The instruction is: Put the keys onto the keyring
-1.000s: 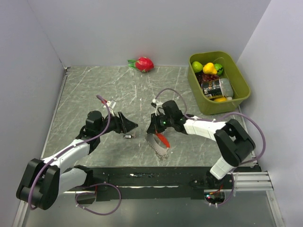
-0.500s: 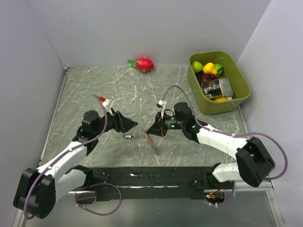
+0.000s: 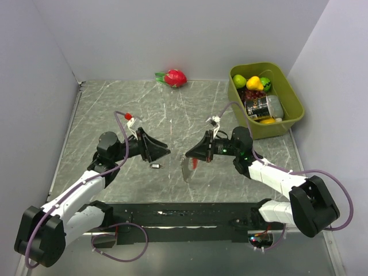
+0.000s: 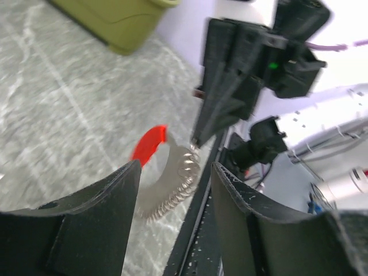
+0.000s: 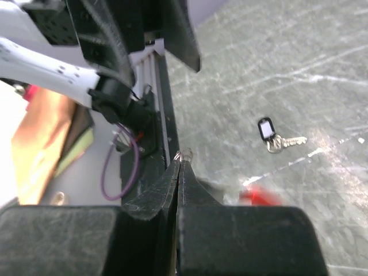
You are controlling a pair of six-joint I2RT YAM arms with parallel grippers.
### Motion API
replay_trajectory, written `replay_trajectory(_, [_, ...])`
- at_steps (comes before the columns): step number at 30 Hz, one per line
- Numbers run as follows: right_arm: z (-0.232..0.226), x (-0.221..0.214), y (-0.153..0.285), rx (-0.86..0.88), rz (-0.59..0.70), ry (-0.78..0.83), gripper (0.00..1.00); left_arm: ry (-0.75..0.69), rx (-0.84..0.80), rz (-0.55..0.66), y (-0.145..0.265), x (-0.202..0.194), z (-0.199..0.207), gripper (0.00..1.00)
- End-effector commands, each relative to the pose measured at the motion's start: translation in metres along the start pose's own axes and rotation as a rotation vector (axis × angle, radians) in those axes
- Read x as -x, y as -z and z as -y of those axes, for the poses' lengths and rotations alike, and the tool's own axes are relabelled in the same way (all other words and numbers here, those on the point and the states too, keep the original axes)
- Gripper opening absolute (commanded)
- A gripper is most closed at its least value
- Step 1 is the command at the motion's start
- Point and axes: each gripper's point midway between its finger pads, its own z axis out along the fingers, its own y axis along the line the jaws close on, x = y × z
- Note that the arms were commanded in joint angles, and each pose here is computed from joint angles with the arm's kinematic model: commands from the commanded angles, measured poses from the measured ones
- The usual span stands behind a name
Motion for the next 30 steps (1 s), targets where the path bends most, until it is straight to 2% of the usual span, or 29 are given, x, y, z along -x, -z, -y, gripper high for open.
replay_trajectory(1, [-0.028, 0.031, 0.006, 0.139, 0.089, 0.069, 0.00, -0.086, -0.136, 0.000, -0.009, 0.017, 0.038, 0.58])
replay_trajectory(4, [-0.030, 0.031, 0.007, 0.150, 0.089, 0.059, 0.00, -0.084, -0.113, -0.029, -0.020, 0.012, 0.037, 0.56])
replay_trajectory(12, [-0.040, 0.031, 0.010, 0.182, 0.060, 0.082, 0.00, -0.110, -0.115, -0.036, -0.026, 0.013, 0.037, 0.59])
replay_trajectory(22, [-0.053, 0.035, 0.012, 0.246, 0.029, 0.093, 0.00, -0.152, -0.293, -0.090, -0.020, 0.002, 0.063, 0.57])
replay_trajectory(30, [-0.055, 0.037, 0.012, 0.265, 0.036, 0.079, 0.00, -0.122, -0.317, -0.140, -0.030, -0.012, 0.064, 0.51])
